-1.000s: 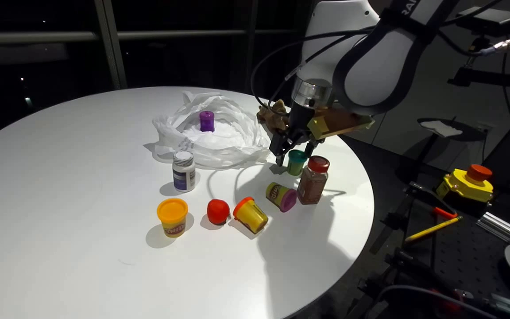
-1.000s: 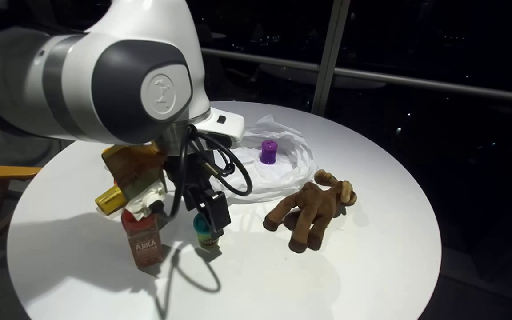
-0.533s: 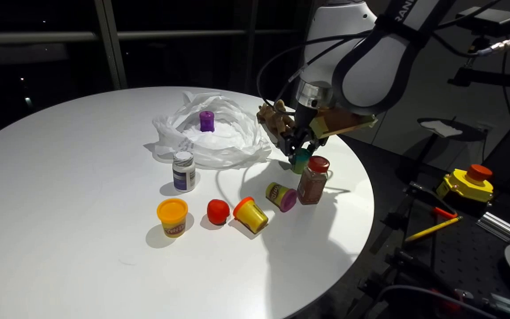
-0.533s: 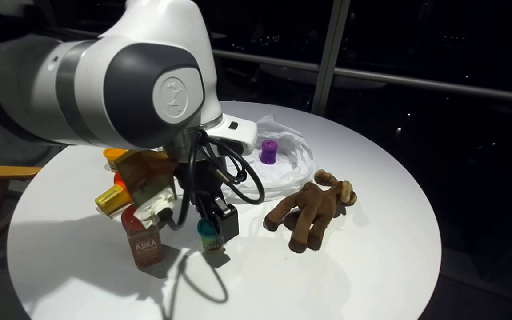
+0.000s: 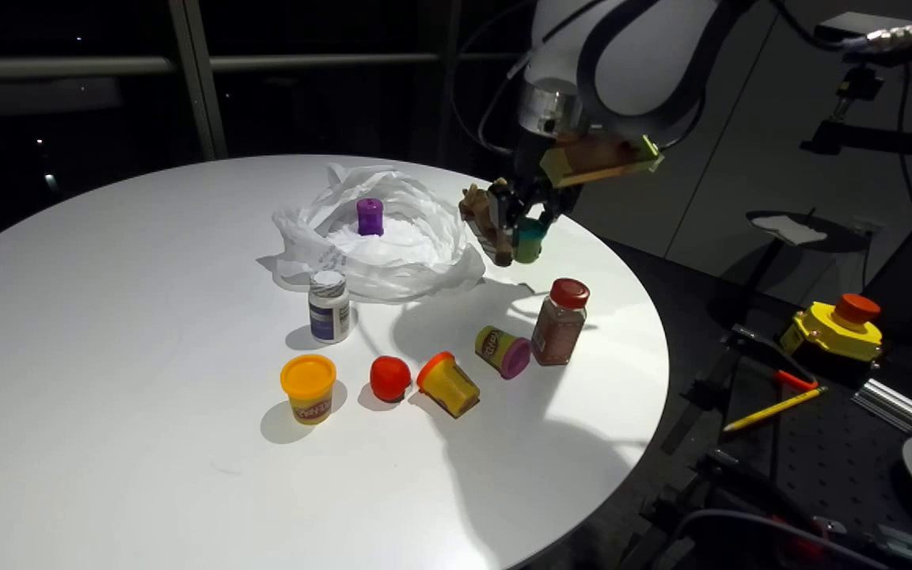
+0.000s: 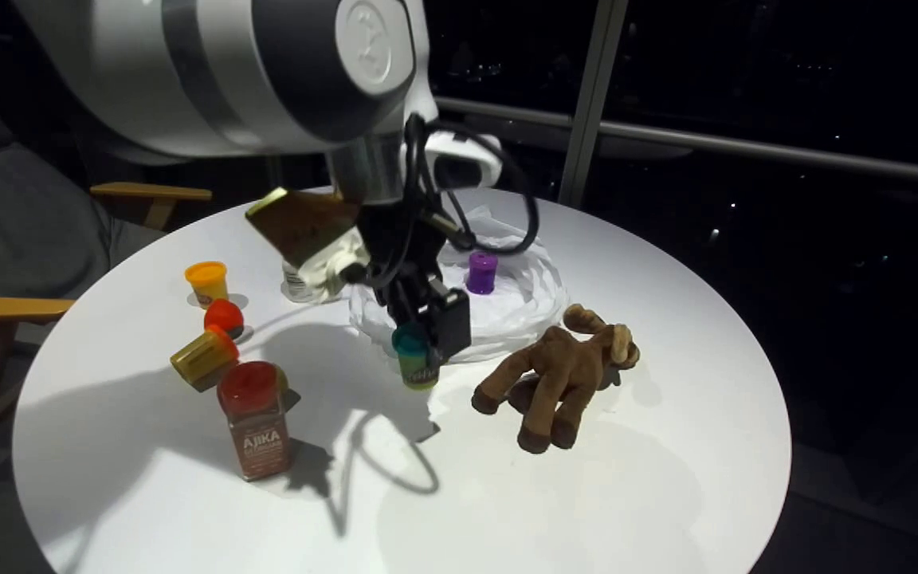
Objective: Pick the objects on the table in the plastic bag
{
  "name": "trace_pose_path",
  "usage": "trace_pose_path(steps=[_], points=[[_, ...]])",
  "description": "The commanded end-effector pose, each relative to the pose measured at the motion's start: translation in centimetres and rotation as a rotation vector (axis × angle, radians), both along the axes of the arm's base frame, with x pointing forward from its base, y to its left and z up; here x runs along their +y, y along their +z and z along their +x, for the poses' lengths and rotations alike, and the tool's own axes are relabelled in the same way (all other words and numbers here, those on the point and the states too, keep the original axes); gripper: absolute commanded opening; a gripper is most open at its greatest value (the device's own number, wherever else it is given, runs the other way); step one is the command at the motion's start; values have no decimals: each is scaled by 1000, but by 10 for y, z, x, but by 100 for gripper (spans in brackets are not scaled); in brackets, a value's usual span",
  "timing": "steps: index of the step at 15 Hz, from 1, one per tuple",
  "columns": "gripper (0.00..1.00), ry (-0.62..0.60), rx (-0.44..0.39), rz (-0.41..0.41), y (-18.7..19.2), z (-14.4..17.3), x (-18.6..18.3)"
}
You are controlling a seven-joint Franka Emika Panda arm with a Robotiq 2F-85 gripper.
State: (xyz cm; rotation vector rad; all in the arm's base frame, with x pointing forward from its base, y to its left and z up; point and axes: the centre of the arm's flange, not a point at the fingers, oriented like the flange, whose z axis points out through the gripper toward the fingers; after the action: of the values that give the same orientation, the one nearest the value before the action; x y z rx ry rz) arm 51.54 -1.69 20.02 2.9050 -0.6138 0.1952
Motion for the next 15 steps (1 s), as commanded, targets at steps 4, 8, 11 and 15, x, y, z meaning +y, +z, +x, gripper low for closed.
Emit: trace_pose_path(steps=[4, 8, 11, 15], points=[[24, 217, -17, -6, 70, 101, 18], [24, 390, -2, 51, 29, 145, 31], [24, 391, 13, 18, -8, 173, 23], [24, 366, -22, -3, -21, 207, 6]])
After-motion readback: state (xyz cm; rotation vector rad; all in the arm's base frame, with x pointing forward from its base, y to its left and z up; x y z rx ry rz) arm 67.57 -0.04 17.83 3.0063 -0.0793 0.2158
